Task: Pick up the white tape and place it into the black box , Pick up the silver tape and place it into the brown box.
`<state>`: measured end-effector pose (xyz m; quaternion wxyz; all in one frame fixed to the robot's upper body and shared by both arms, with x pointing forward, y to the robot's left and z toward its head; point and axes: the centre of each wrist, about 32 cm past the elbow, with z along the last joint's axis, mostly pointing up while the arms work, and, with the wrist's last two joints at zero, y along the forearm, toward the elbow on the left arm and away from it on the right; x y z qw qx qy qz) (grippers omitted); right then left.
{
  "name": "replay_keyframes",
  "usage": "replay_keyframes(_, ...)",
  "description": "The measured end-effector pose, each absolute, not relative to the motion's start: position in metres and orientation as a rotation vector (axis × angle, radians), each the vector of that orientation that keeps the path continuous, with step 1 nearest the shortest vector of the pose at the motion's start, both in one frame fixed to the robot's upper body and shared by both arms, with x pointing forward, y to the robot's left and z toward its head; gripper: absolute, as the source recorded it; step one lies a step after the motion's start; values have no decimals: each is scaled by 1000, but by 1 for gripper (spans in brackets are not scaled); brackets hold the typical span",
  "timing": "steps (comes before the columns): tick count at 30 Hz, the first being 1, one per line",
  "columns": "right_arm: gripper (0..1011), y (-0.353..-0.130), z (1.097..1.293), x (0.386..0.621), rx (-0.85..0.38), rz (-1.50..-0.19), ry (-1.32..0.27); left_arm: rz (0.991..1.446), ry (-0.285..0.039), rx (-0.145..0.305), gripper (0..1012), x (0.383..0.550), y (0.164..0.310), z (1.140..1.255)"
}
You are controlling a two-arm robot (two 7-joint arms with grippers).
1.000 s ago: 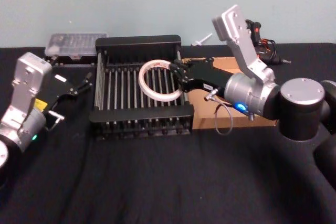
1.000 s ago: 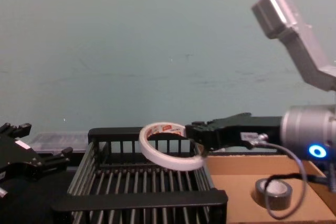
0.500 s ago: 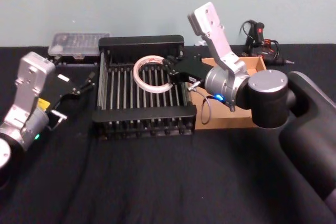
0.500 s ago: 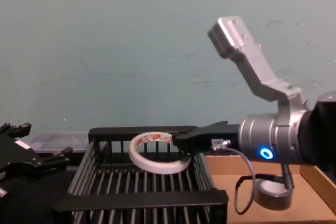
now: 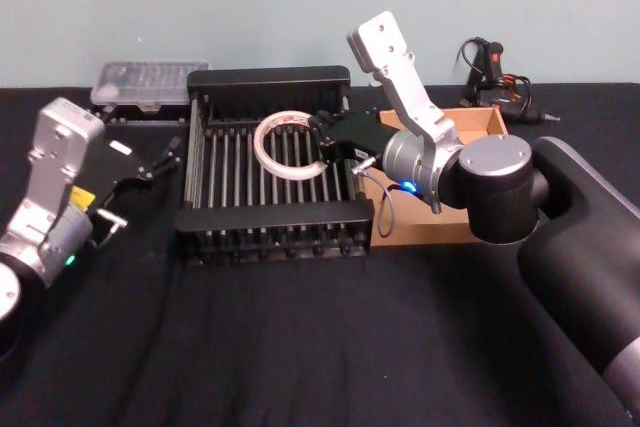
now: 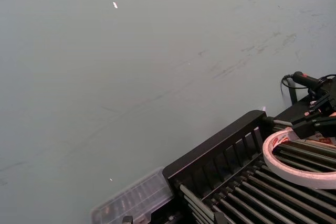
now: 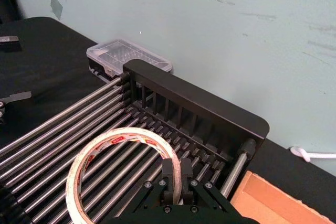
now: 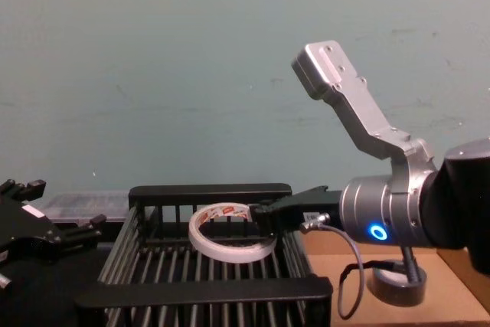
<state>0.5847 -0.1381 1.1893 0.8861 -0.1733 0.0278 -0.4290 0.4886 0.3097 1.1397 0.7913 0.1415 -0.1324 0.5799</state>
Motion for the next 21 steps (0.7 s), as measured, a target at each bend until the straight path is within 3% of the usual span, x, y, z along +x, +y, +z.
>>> replay_keyframes(5,130,-138,1190,584,-359,-891,57,1248,-285,305,1002,489,310,1140)
replay_keyframes(21,625,-138,1190,584,-355,-888,59,1248,-285,304,1001,489,310,1140)
